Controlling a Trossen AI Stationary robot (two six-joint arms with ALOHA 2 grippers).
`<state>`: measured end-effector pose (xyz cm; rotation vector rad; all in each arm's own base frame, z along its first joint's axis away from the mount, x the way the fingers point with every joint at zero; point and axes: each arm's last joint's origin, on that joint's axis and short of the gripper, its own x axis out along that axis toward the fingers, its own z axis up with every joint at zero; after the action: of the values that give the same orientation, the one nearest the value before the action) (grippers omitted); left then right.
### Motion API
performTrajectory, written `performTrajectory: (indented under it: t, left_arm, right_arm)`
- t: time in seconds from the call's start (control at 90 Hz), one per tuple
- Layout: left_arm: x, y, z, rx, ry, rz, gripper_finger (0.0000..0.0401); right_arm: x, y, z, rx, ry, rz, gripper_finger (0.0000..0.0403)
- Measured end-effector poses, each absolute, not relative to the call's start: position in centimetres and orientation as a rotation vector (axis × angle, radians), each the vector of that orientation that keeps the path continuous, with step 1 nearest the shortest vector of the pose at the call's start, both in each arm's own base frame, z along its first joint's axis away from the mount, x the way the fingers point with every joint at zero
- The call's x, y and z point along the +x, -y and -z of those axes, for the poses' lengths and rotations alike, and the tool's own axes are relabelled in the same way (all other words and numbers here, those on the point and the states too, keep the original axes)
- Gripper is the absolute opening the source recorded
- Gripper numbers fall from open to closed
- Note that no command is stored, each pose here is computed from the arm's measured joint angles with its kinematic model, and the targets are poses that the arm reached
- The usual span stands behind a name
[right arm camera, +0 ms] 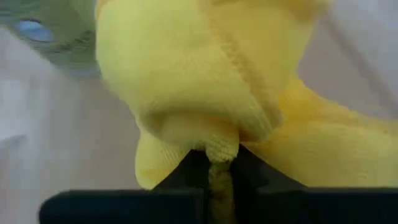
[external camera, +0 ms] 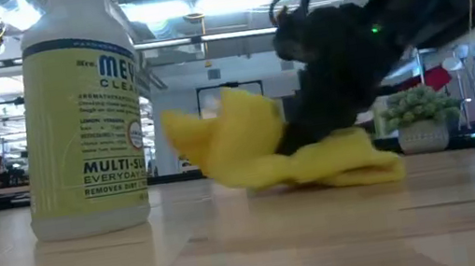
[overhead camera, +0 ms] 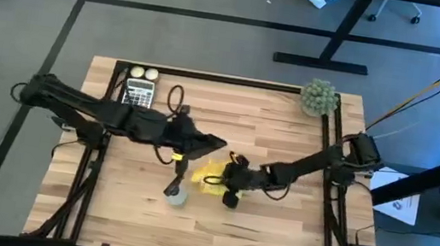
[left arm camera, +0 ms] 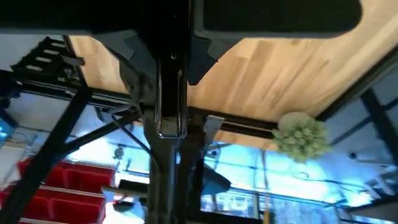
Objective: Apply microfiber cloth
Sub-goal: Wipe the middle of the table with yellow microfiber cloth
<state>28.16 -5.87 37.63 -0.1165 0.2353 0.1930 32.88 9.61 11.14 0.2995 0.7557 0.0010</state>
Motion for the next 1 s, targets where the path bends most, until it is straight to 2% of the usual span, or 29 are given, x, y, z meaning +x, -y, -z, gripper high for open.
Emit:
performTrajectory:
  t: [0.122, 0.267, 0.422, 0.622, 0.811, 1.0]
  left_arm:
    - [27.0, 6.5, -37.9, -0.100, -0.252, -0.226, 0.0015]
    - [26.6, 6.8, -37.9, -0.099, -0.261, -0.240, 0.0015]
    - [26.5, 6.9, -37.9, -0.127, -0.260, -0.247, 0.0015]
    - [26.4, 7.4, -37.9, -0.155, -0.255, -0.232, 0.0015]
    - [26.4, 7.4, -37.9, -0.160, -0.249, -0.230, 0.0015]
    - [26.4, 7.5, -37.9, -0.162, -0.252, -0.232, 0.0015]
  right_arm:
    - [32.1, -11.6, -9.5, 0.310, -0.871, -0.054, 0.0010]
    - [30.5, -12.2, -9.6, 0.213, -0.960, 0.013, 0.0010]
    - [31.9, -9.2, -10.3, 0.133, -0.845, 0.068, 0.0010]
    - [34.9, -4.9, -10.2, 0.139, -0.692, 0.108, 0.0010]
    - [38.3, -4.1, -8.3, 0.174, -0.673, -0.005, 0.0010]
    - [40.0, -7.7, -7.6, 0.151, -0.742, -0.163, 0.0010]
